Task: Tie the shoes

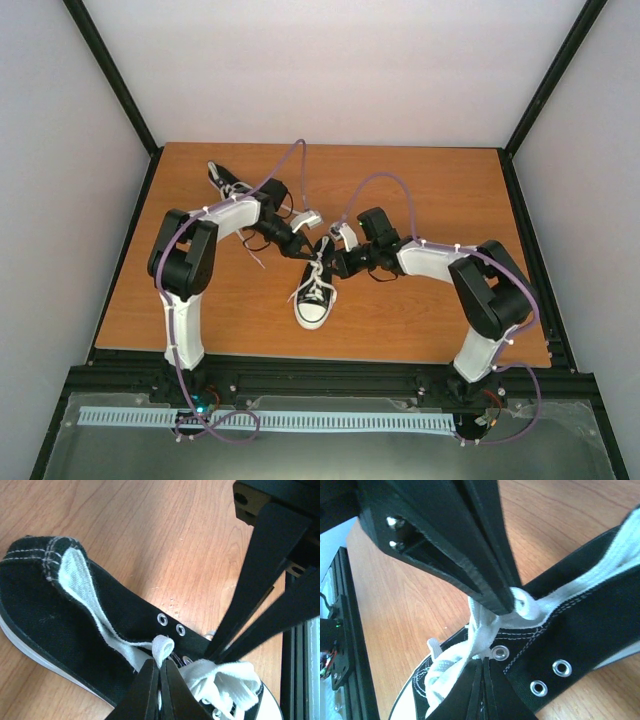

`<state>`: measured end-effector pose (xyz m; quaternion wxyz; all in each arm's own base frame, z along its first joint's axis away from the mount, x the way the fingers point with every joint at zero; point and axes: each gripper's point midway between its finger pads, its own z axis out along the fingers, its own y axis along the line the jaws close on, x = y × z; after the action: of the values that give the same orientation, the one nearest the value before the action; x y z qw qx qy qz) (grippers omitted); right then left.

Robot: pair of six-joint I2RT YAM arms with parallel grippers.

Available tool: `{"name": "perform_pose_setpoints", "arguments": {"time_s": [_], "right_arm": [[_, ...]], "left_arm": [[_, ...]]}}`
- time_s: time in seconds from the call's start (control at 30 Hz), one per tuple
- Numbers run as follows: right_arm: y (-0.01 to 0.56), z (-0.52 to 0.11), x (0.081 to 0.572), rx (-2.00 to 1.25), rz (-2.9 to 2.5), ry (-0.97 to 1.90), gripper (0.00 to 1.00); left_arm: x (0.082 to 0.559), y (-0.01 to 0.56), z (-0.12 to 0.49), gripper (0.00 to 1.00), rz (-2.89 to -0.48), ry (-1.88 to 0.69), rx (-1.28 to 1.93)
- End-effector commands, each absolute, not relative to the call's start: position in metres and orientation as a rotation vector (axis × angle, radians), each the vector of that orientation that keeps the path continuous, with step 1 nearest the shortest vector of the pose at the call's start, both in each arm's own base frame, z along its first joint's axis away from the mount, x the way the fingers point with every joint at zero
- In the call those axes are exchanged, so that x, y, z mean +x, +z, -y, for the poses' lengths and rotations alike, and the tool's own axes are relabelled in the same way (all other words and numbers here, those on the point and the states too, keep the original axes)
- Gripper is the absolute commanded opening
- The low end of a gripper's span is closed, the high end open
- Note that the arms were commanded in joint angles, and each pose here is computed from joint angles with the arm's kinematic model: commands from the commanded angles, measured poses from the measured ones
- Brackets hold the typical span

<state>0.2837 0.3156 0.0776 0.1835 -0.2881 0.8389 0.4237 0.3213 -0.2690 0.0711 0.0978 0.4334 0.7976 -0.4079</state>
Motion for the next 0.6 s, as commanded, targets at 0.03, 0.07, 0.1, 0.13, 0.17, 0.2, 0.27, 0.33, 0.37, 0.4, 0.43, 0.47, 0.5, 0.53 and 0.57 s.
{"name": "perform_pose_setpoints", "arguments": {"time_s": [0.03, 0.07, 0.1, 0.13, 0.17, 0.2, 0.27, 0.33, 0.37, 0.4, 0.43, 0.47, 0.5, 0.53, 0.57], "right_arm": [[0.078, -0.297, 0.293, -0.718, -2.394, 1.095, 0.03], [0.076, -0.295, 0.293, -0.713, -2.405, 1.08, 0.03], [0.075, -0.294, 0.292, -0.712, -2.413, 1.07, 0.03], [0.073, -0.292, 0.292, -0.707, -2.42, 1.06, 0.03], [0.072, -0.291, 0.291, -0.705, -2.425, 1.054, 0.03], [0.072, -0.29, 0.291, -0.705, -2.425, 1.051, 0.03], [0.073, -0.29, 0.29, -0.704, -2.425, 1.05, 0.03], [0.074, -0.289, 0.289, -0.705, -2.42, 1.051, 0.03], [0.074, -0.289, 0.289, -0.704, -2.418, 1.052, 0.03], [0.075, -0.29, 0.289, -0.705, -2.414, 1.055, 0.03], [0.077, -0.291, 0.289, -0.707, -2.407, 1.065, 0.03], [0.079, -0.292, 0.289, -0.707, -2.398, 1.078, 0.03], [0.082, -0.293, 0.288, -0.705, -2.387, 1.092, 0.03], [0.084, -0.294, 0.288, -0.7, -2.381, 1.104, 0.03], [0.085, -0.295, 0.289, -0.691, -2.377, 1.11, 0.03]], "left_arm": [[0.327, 0.095, 0.267, 0.01, -2.294, -1.176, 1.265], [0.327, 0.097, 0.267, 0.01, -2.288, -1.178, 1.263], [0.326, 0.098, 0.267, 0.01, -2.284, -1.178, 1.26], [0.326, 0.101, 0.267, 0.01, -2.276, -1.181, 1.257], [0.325, 0.103, 0.267, 0.01, -2.269, -1.183, 1.257], [0.323, 0.104, 0.267, 0.01, -2.264, -1.19, 1.256], [0.322, 0.106, 0.267, 0.01, -2.253, -1.19, 1.257], [0.321, 0.106, 0.267, 0.01, -2.251, -1.19, 1.258], [0.321, 0.106, 0.267, 0.01, -2.249, -1.194, 1.262], [0.32, 0.105, 0.267, 0.01, -2.25, -1.197, 1.262], [0.32, 0.105, 0.267, 0.01, -2.249, -1.2, 1.263], [0.318, 0.104, 0.267, 0.01, -2.25, -1.204, 1.263], [0.318, 0.104, 0.267, 0.01, -2.25, -1.206, 1.263], [0.318, 0.104, 0.267, 0.01, -2.247, -1.209, 1.263], [0.318, 0.105, 0.267, 0.01, -2.244, -1.216, 1.262]]}}
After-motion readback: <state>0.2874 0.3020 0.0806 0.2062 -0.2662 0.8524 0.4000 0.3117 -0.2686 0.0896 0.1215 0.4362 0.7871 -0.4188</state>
